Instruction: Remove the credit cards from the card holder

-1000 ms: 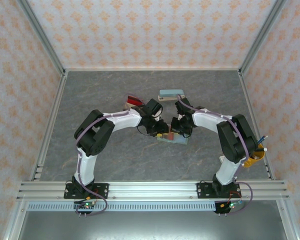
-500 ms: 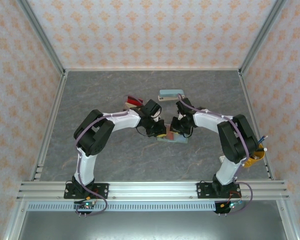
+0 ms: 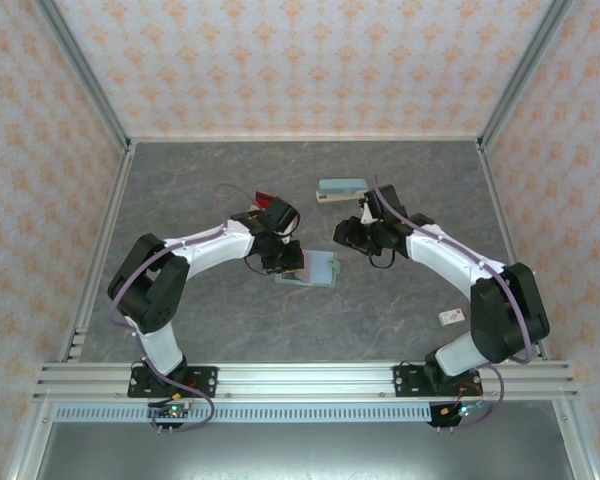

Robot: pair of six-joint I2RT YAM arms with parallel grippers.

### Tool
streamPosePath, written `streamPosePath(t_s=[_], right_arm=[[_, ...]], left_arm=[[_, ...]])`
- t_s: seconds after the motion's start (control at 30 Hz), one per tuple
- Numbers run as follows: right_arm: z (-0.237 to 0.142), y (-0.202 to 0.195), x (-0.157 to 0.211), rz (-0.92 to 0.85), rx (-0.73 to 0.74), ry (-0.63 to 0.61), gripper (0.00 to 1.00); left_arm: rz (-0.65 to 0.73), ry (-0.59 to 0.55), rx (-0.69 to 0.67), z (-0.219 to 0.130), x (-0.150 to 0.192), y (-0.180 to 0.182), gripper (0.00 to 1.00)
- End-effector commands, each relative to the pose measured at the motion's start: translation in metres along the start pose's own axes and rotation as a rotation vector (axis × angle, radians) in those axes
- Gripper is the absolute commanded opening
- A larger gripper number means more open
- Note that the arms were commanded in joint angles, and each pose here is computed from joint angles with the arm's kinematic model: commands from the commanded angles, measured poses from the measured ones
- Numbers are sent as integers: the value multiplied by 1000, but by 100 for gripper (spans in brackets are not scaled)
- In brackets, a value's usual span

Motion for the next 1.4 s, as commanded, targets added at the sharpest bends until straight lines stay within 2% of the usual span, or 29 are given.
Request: streamPosePath(t_s=[0.0,0.13,0.37,0.6,0.73,0.9,1.1,1.37], right_arm=[[-2,-5,4,23,45,-27,44],[-4,-6,5,36,51,-39,44],[-11,-11,7,46,92,-69,44],[-14,-11,7,41,106,-82,44],[-13,-11,7,27,103,-70,43],[-7,-4,8,-5,89,-31,36],[15,14,15,-61,104,31,29],[50,29,20,-74,81,121,23]], left_arm=[[15,7,16,-2,4,1,29],[21,34,140,4,2,-19,37],[47,47,275,3,0,-49,40],[43,56,233,16,-1,-50,42],[45,3,204,5,-3,-47,41],[-33,-87,160,-10,-16,-25,37],[-128,-136,159,-14,-25,-1,35],[-152,-95,206,1,-30,-5,31]])
Point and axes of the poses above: each hand's point on the last joint's axis, 136 mm out from that joint toward the fingers, its own z axis out along the fingers, its own y axis along the line the jaws close on, x = y × z, the point moved 8 cm from there along -z, back along the fingers, and after that the axes turned 12 degrees about -z, right-handed, at the moved point
